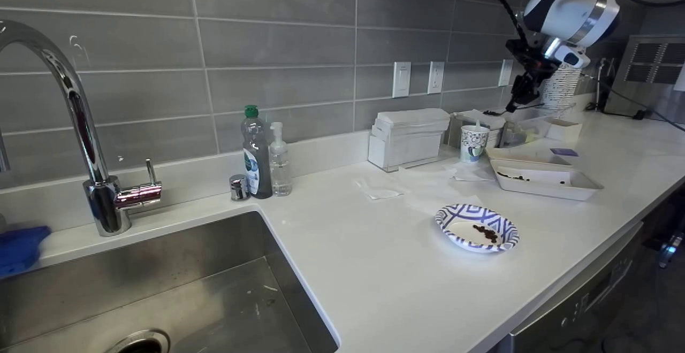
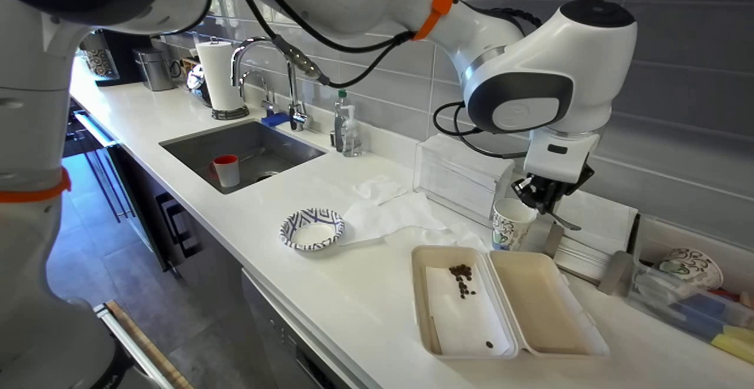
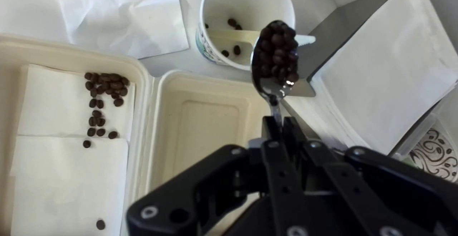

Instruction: Pick up the spoon from the counter and scoop some of the contents in the bowl and pour them in the cup

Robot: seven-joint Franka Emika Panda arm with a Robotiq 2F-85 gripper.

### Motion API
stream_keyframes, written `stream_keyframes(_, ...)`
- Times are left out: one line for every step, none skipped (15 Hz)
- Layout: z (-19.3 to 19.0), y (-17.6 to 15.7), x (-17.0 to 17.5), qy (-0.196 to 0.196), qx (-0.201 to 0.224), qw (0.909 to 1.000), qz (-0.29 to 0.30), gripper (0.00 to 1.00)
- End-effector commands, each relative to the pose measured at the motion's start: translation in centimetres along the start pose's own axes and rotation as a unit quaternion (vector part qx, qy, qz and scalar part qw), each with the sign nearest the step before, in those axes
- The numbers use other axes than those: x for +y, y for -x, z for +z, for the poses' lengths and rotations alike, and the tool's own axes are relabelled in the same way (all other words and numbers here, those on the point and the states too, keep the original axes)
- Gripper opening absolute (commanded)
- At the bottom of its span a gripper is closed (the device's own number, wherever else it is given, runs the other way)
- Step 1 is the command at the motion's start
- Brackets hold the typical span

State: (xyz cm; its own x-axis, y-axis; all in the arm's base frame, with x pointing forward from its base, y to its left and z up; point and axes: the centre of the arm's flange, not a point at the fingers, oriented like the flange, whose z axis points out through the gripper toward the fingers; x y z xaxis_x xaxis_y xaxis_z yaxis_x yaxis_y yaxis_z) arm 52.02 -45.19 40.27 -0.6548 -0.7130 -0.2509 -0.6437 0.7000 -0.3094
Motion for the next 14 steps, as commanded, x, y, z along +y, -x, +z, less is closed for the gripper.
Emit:
stream_keyframes(1.9, 1.0, -0.8, -0.014, 0.012, 0.9998, -0.002, 0.02)
stream_keyframes(2.3, 1.2, -0.8, -0.015, 0.014, 0.9998, -0.005, 0.02)
stream_keyframes(2.6, 1.5, -0.9, -0.014, 0.014, 0.9998, -0.007, 0.02)
stream_keyframes(2.9, 1.7, -0.9, -0.017, 0.017, 0.9997, -0.01, 0.02)
stream_keyframes(3.1, 1.9, -0.9, -0.018, 0.019, 0.9996, -0.013, 0.02)
stream_keyframes(3.3, 2.2, -0.9, -0.02, 0.023, 0.9994, -0.016, 0.02)
stream_keyframes(3.4, 2.4, -0.8, -0.023, 0.028, 0.9992, -0.019, 0.02)
stream_keyframes(3.5, 2.8, -0.5, -0.025, 0.035, 0.9988, -0.022, 0.02)
stream_keyframes(3.5, 3.1, -0.3, -0.025, 0.04, 0.9985, -0.026, 0.02)
stream_keyframes(3.6, 3.4, -0.1, -0.028, 0.046, 0.9981, -0.029, 0.02)
stream_keyframes(3.7, 3.6, 0.0, -0.036, 0.053, 0.9975, -0.032, 0.02)
stream_keyframes(3.7, 3.9, 0.0, -0.038, 0.056, 0.9972, -0.033, 0.02)
stream_keyframes(3.8, 4.1, 0.0, -0.04, 0.06, 0.9968, -0.035, 0.02)
stream_keyframes(4.0, 4.4, 0.0, -0.044, 0.063, 0.9964, -0.036, 0.02)
